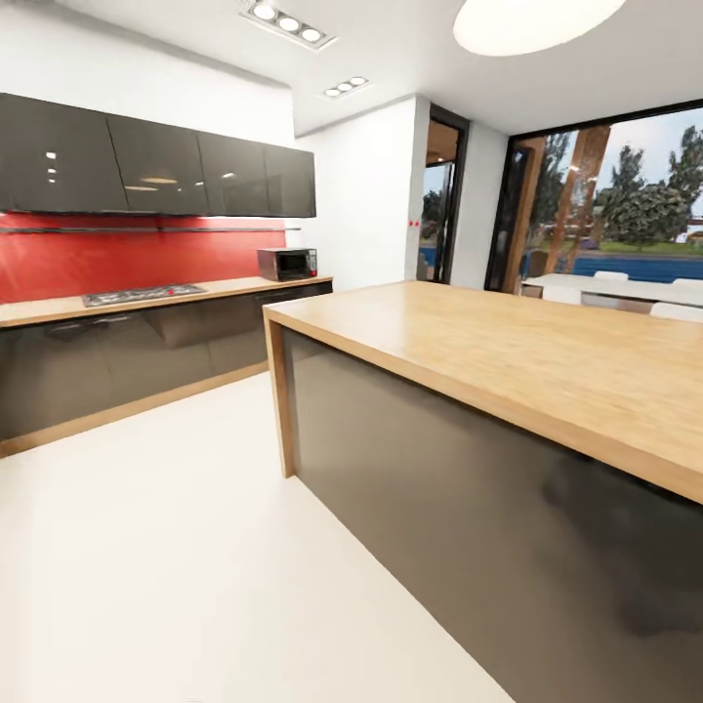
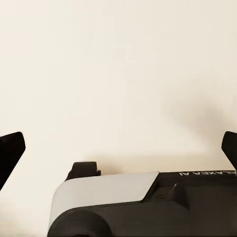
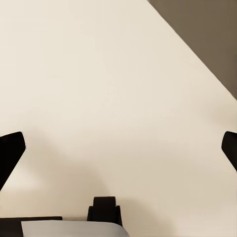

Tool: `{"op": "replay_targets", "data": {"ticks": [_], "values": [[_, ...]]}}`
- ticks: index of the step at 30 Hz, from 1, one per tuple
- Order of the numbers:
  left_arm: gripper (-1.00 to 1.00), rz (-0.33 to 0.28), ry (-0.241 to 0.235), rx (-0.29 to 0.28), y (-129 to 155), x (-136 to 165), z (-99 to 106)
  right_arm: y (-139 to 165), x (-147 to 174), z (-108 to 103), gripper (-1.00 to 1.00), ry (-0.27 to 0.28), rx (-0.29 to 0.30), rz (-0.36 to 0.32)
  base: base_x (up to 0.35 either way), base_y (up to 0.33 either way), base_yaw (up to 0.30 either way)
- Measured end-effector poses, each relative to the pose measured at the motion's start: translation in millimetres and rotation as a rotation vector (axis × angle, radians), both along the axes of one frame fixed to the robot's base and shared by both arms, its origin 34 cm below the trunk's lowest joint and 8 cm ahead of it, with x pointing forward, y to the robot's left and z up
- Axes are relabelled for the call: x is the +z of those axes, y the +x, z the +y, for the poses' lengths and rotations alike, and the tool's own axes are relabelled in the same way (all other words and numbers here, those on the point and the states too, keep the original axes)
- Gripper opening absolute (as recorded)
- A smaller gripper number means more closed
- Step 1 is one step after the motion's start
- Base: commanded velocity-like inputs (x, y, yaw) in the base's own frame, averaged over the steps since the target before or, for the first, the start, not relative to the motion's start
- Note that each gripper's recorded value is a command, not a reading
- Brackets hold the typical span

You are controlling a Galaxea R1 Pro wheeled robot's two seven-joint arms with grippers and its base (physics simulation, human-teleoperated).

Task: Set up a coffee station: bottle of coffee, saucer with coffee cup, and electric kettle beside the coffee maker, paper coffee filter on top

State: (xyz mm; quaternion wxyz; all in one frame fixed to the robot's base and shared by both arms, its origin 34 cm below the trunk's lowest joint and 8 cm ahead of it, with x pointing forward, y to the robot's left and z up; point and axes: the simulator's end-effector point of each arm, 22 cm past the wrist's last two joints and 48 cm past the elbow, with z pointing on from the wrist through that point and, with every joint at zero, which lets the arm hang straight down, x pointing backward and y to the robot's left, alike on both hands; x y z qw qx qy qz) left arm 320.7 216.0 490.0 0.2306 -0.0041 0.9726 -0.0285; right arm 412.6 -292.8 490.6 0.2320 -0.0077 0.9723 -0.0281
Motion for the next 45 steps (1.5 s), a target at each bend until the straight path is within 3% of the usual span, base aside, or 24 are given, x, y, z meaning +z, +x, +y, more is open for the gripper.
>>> {"op": "replay_targets", "data": {"ticks": [22, 45], "values": [[1.00, 0.001, -0.004, 0.001, -0.3, 0.0, -3.0, -0.4, -0.6, 7.9, 1.00, 0.010, 0.002, 0.001, 0.000, 0.000, 0.242], [1.00, 0.001, -0.006, 0.001, -0.6, -0.1, -4.5, -1.9, -1.0, 1.7, 1.00, 0.000, -0.002, 0.004, 0.000, 0.000, 0.268]]}}
